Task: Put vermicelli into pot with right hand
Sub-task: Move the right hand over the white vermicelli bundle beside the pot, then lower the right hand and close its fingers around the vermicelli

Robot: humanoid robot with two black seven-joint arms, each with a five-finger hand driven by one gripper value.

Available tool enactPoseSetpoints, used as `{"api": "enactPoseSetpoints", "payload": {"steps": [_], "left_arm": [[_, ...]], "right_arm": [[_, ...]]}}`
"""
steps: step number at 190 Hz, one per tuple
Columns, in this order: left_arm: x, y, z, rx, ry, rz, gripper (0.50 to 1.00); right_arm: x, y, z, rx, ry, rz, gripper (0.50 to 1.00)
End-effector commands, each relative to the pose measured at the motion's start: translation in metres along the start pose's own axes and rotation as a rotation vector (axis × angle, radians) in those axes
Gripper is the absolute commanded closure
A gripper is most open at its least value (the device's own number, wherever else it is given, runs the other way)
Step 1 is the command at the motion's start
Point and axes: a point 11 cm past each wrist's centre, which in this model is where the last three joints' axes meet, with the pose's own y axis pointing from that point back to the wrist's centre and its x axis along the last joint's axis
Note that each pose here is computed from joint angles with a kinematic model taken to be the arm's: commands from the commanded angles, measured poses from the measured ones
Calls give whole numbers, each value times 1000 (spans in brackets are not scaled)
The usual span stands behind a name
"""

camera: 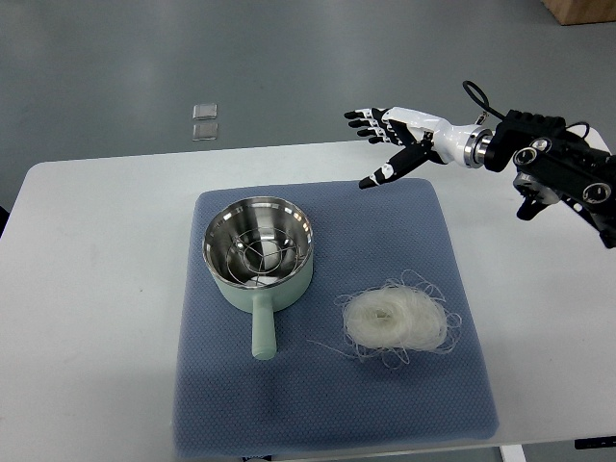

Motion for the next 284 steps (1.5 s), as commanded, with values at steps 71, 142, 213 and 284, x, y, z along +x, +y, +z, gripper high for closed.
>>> {"api": "enactPoseSetpoints", "payload": {"steps": [71,142,213,284], "left_arm": [[0,0,0,-1,2,-1,500],[-1,0,0,1,-2,-2,500],[0,0,0,2,-1,1,500],[2,0,0,2,0,6,500]], "right_arm": [[-11,34,-65,-275,362,-370,515],[-42,54,-53,-217,198,-444,517],[-91,45,-27,-175,91,-490,517],[-117,43,4,-209,93,-493,517]]}}
